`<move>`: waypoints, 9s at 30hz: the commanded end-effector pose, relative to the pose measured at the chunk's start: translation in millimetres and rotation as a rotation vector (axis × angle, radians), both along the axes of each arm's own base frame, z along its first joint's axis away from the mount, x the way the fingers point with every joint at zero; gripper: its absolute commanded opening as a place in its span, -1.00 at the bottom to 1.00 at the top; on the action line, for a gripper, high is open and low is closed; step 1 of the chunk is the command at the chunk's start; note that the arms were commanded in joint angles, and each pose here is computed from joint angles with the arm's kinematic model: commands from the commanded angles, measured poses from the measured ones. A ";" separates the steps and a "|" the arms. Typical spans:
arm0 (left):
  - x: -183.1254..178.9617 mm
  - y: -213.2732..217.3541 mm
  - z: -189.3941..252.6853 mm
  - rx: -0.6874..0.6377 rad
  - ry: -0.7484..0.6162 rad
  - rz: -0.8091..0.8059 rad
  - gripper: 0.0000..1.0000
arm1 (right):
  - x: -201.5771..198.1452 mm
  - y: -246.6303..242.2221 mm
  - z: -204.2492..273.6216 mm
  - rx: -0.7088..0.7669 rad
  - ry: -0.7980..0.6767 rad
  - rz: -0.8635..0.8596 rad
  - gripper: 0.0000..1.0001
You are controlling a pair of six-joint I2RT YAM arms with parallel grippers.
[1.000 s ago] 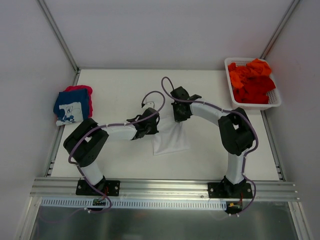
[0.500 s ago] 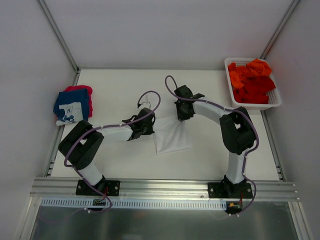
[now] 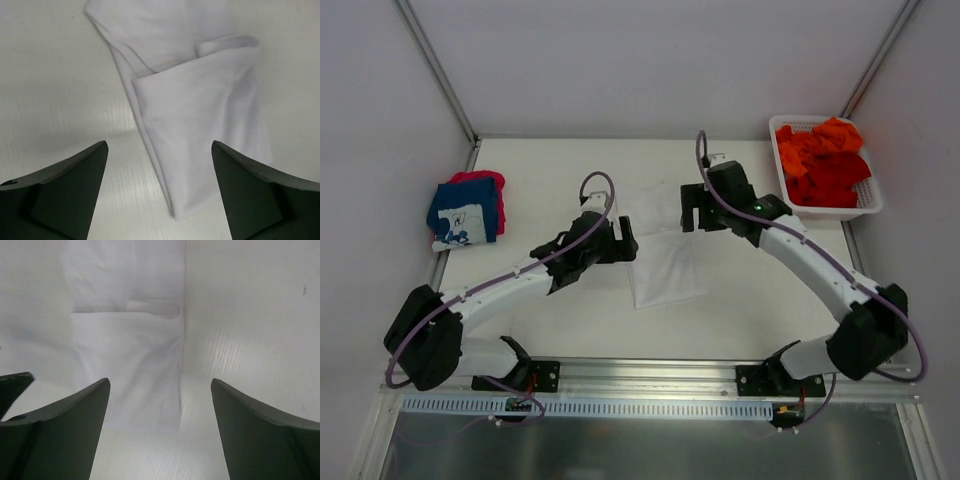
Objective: Fold and stack the t-shirts
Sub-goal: Fold the tshirt
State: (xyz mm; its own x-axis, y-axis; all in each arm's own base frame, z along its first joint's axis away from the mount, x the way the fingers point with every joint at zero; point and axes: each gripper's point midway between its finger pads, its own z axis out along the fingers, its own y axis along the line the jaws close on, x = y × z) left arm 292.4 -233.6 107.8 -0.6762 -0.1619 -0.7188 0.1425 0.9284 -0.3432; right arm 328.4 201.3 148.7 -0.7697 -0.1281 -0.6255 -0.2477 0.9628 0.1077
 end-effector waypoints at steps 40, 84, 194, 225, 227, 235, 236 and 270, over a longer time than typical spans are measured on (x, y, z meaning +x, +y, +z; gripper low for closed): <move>-130.9 -64.1 -59.9 -0.472 0.112 -0.291 0.45 | -115.9 -7.7 -135.5 0.276 0.267 -0.103 0.71; -131.0 -50.0 -19.4 -0.494 -0.055 -0.315 0.70 | -136.4 -17.8 -89.5 0.308 0.105 -0.061 0.67; -141.8 -66.3 -47.7 -0.695 0.318 -0.278 0.90 | -112.5 -9.6 -101.9 0.330 0.154 -0.057 0.99; -130.6 -94.1 -34.1 -0.792 0.305 -0.326 0.84 | -121.6 8.1 -102.4 0.401 0.168 -0.020 0.99; -131.1 -99.4 -31.3 -0.787 0.304 -0.338 0.84 | -121.1 10.0 -101.4 0.405 0.167 -0.016 0.99; -141.3 -127.0 -35.8 -0.793 0.345 -0.388 0.84 | -120.8 12.1 -105.7 0.397 0.178 -0.015 0.99; -142.3 -129.2 -35.3 -0.800 0.347 -0.393 0.83 | -120.8 12.1 -106.2 0.395 0.178 -0.017 0.99; -142.4 -111.0 -55.0 -0.522 0.380 -0.335 -0.55 | -127.0 -13.8 -117.7 0.231 0.192 -0.070 -0.01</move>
State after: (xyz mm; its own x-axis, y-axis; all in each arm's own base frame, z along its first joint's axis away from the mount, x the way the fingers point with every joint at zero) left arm 148.4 -338.0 45.4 -0.9437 -0.1812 -0.2769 0.1331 0.5584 -0.8188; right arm 197.0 178.4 23.3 -0.8829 0.0631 -0.4654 -0.1141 0.9324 0.3429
